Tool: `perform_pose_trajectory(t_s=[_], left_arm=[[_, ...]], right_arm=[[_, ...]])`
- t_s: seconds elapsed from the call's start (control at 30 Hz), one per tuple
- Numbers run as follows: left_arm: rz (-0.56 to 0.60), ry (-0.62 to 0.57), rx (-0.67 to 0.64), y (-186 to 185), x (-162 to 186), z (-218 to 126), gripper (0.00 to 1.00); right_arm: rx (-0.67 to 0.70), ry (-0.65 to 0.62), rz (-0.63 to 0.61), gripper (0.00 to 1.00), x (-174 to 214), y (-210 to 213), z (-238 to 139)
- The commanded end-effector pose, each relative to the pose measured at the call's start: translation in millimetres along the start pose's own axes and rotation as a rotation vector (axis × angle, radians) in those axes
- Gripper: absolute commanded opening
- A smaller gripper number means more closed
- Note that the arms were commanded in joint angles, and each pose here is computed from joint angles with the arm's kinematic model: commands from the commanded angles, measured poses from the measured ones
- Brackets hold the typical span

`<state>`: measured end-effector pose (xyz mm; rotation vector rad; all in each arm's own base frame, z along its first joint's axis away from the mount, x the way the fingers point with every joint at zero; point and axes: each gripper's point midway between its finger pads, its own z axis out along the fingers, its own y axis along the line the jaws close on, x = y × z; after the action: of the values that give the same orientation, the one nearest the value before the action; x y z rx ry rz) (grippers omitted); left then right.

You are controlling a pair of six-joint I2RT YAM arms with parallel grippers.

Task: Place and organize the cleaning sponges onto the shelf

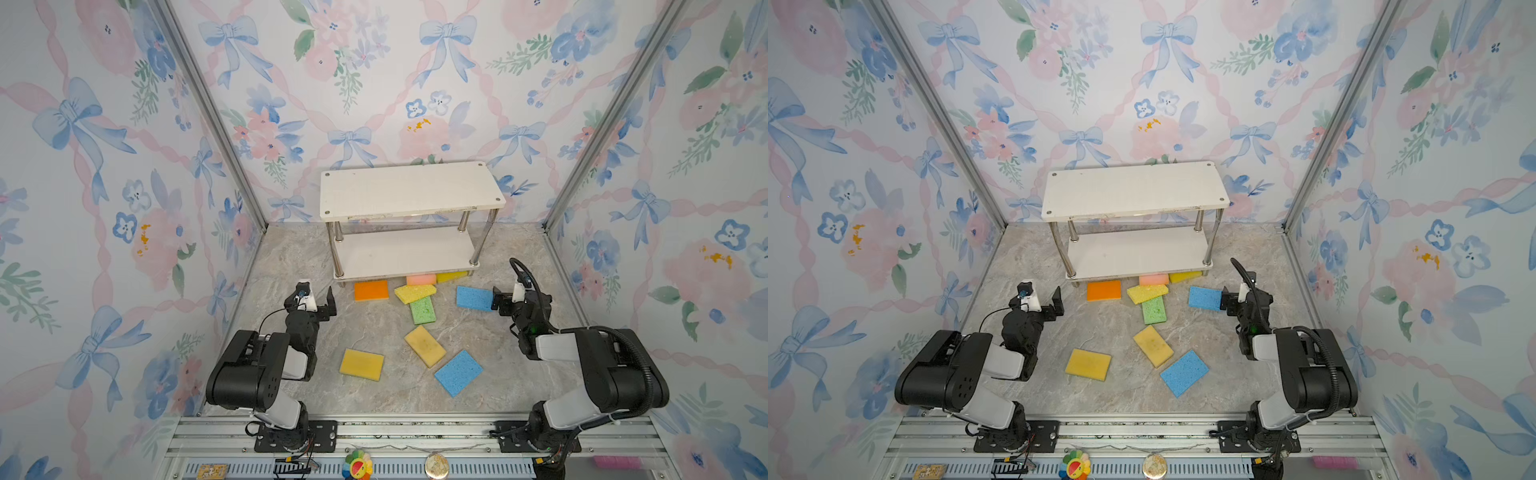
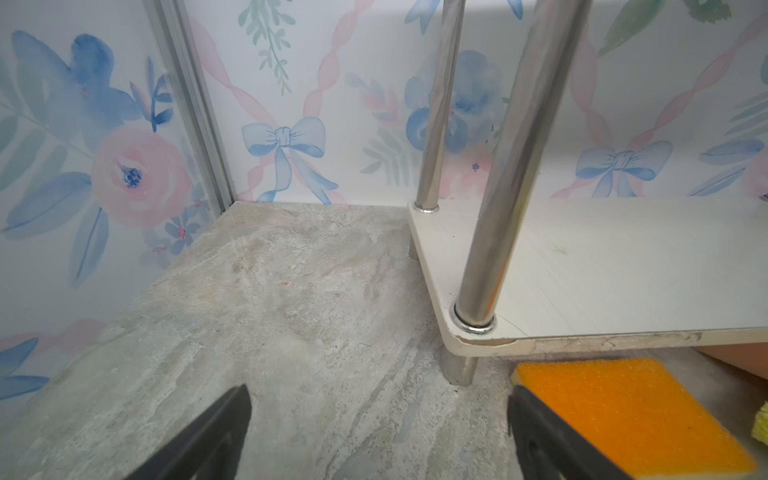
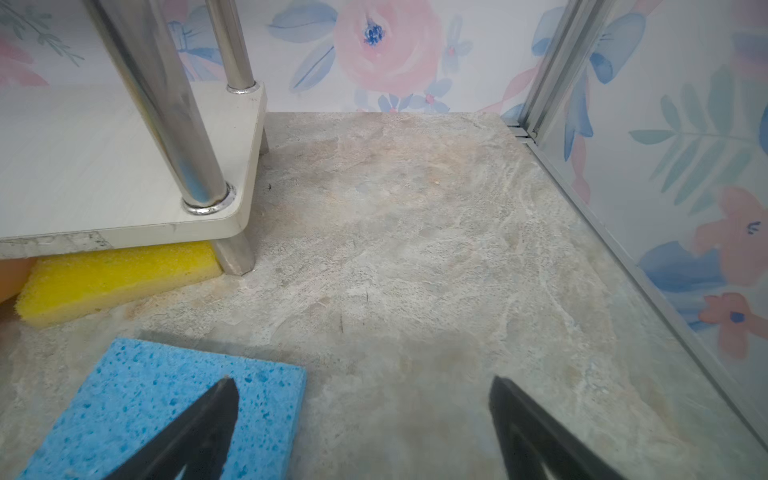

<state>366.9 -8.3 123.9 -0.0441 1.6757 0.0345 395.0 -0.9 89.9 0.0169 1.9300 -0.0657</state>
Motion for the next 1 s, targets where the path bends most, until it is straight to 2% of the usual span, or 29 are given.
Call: perform_pose_trajectory(t_s=[0.0,0.97], left_arm=[[0.017,-0.015,-0.001,-0.3,-4.0,0.8,0.98],[0.018,-0.014,0.0,-0.4,-3.8,1.3,0.98]], right_arm=[[0.007,-0.023,0.012,0.97,-8.3,1.0,1.7],[-0.001,-0.024,0.024,0.97,-8.5,-0.1,1.9]])
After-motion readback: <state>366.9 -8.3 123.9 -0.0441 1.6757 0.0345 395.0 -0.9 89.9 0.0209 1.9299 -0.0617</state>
